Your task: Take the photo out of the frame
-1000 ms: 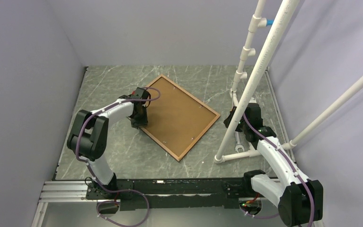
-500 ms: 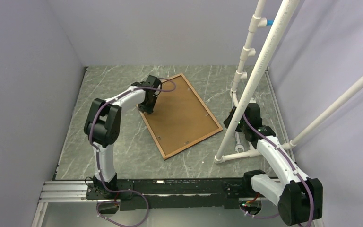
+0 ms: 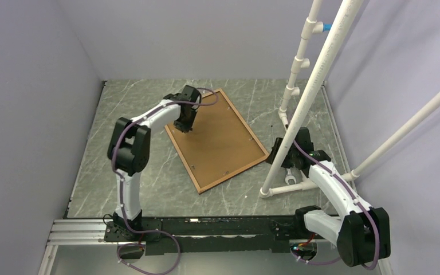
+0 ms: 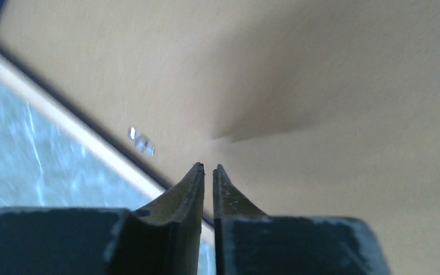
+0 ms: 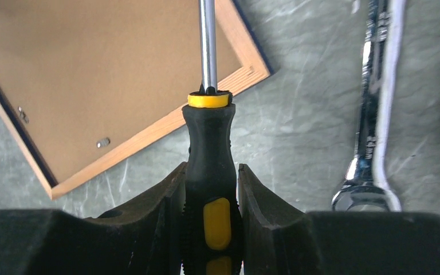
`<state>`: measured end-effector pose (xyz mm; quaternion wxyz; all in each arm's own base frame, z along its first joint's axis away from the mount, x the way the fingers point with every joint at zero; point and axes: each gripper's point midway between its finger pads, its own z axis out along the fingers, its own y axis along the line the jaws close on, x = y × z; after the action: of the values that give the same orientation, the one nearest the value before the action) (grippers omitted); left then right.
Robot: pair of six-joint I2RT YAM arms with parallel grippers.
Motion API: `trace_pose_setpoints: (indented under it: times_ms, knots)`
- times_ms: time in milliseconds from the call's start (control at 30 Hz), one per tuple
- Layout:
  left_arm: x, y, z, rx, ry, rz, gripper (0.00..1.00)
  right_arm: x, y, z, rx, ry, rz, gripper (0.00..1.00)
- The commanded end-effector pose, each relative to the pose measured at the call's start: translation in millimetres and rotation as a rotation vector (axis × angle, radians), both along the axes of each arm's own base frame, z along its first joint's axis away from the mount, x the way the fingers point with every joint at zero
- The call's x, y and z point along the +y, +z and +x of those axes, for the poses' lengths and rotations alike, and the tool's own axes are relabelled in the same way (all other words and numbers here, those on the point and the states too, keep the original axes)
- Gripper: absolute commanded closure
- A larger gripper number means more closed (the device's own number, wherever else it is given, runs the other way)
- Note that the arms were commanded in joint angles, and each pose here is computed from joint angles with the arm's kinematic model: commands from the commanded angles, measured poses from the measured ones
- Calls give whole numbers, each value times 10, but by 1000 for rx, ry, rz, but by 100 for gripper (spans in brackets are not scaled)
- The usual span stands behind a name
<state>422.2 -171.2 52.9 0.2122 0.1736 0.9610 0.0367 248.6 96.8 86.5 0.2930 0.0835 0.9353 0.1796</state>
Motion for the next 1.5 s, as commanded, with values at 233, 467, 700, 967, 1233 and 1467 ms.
trace_pose_setpoints:
  times_ms: [233, 467, 700, 967, 1233, 1467]
  knots:
    - [546, 759, -771, -67, 562, -491, 45, 279, 142, -45, 25, 84, -36, 100]
    - [535, 428, -909, 54, 815, -614, 41, 284, 205, -68, 37, 94, -63, 100]
    - [436, 17, -909, 167, 933, -622, 44, 260, 229, -74, 26, 51, -75, 100]
    - [483, -279, -712, 150, 920, -458, 49, 221, 91, -115, 95, 38, -126, 100]
    - [466, -455, -636, 154, 846, -362, 74, 127, 164, -86, 145, 35, -219, 100]
    - [252, -505, -437, 161, 739, -438, 99, 136, 17, -213, 304, 156, -281, 100]
